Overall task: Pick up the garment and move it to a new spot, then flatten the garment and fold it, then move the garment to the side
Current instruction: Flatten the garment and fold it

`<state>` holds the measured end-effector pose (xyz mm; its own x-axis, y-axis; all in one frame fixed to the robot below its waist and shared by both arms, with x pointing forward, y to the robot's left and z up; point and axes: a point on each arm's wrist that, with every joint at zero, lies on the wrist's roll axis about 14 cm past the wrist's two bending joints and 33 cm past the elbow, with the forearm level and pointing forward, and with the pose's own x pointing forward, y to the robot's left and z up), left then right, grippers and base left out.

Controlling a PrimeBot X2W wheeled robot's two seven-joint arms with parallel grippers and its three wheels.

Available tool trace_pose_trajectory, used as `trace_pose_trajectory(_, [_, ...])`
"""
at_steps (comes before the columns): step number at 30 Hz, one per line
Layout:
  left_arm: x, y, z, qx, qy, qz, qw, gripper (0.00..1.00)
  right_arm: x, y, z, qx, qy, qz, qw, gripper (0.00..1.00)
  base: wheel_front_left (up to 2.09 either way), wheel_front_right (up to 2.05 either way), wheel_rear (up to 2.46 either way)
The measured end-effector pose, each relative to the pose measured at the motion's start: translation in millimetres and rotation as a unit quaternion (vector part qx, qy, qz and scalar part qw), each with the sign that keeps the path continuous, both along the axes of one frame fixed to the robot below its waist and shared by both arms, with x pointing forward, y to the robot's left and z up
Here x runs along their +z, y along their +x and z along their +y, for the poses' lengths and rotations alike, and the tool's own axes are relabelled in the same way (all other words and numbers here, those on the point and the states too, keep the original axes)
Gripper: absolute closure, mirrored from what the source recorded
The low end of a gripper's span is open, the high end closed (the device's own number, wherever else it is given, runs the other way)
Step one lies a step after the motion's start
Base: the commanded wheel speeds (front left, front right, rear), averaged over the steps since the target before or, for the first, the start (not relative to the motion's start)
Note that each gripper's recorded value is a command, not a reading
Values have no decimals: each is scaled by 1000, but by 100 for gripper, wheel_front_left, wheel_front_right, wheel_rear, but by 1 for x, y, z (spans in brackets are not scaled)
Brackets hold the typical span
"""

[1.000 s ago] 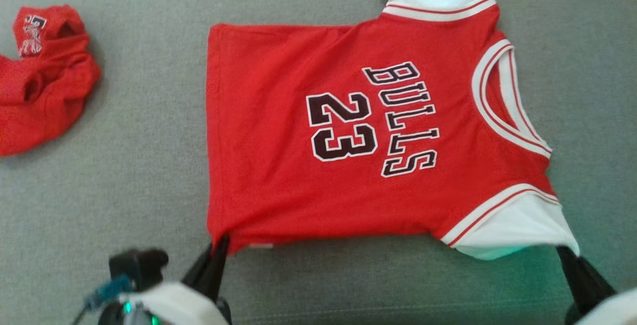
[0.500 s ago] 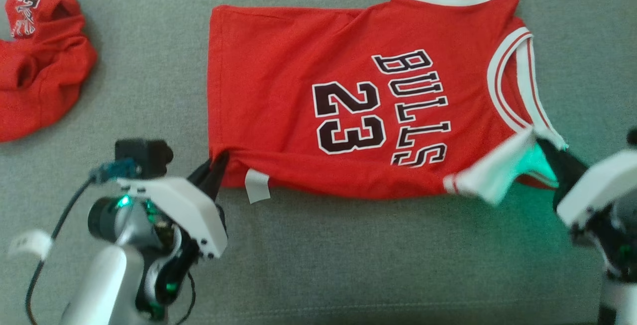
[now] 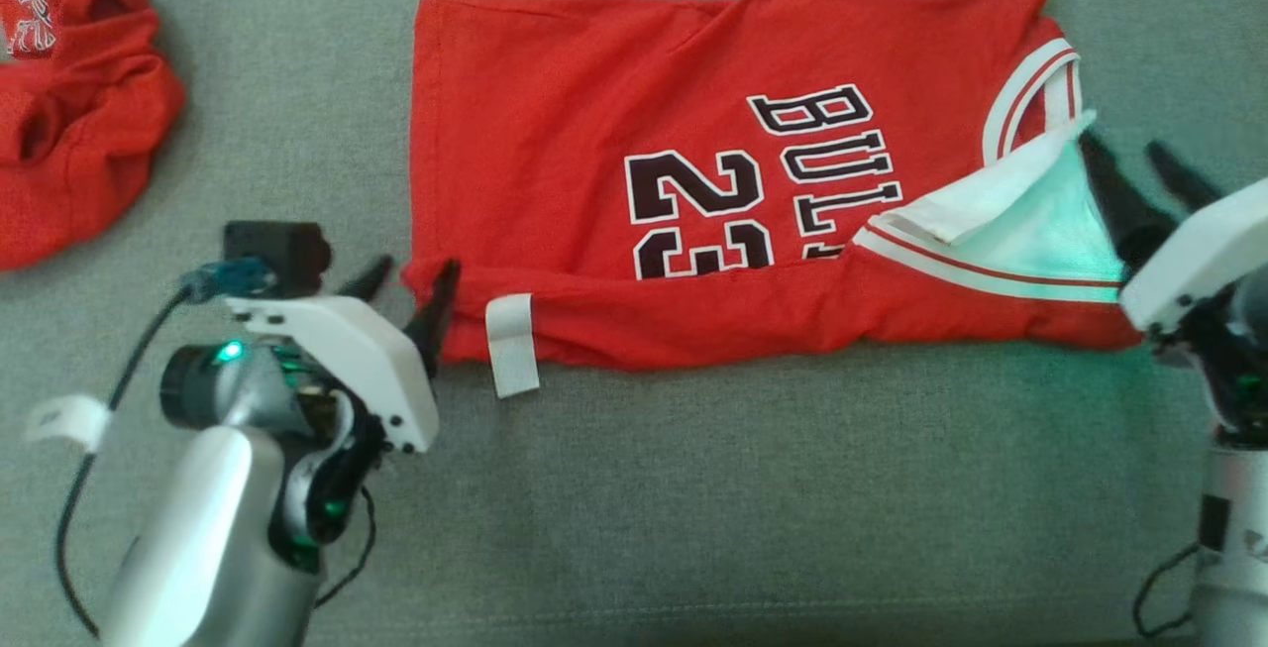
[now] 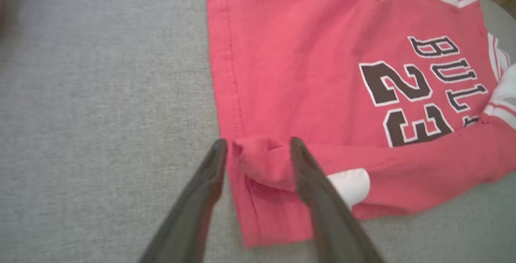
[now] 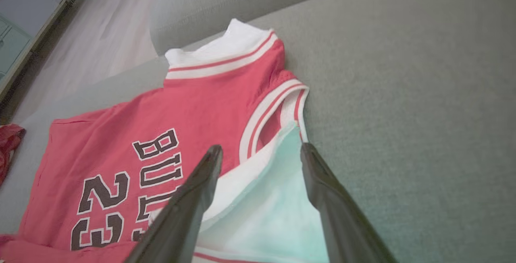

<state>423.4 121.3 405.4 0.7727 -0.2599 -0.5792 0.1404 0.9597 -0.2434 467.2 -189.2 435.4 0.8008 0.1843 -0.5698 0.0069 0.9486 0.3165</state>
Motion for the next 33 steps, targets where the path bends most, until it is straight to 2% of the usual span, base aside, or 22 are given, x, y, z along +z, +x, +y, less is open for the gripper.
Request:
trace_pose_trajectory(3, [13,8,11,28,-3,-33,999,0,20,2,-7,-6,-13,-43,999,0,0,0,0])
trace_pose_trajectory(5, [22,6,11,35,-15,-49,998,0,22,-10,-8,7,-34,-46,998,0,0,0,0])
trace_pose_trajectory(8, [14,-15,7,34,-29,-29,999,0,2,-46,-9,29,-59,-5,998,0,0,0,0])
trace_pose_trajectory(12, [-17,-51,14,32,-12,34,999,0,-25,-88,-13,51,-89,58,993,0,0,0,0])
trace_pose_trajectory(23, [-18,-28,11,22,-9,29,999,0,-38,-86,-31,49,-133,87,986,0,0,0,0])
trace_pose_trajectory(27, [-30,-32,7,7,3,51,999,0,-41,-78,-35,47,-140,90,985,0,0,0,0])
trace_pose_trajectory(33, [-8,-30,-2,-11,-7,20,1000,0,-41,-78,-36,44,-138,89,985,0,0,0,0])
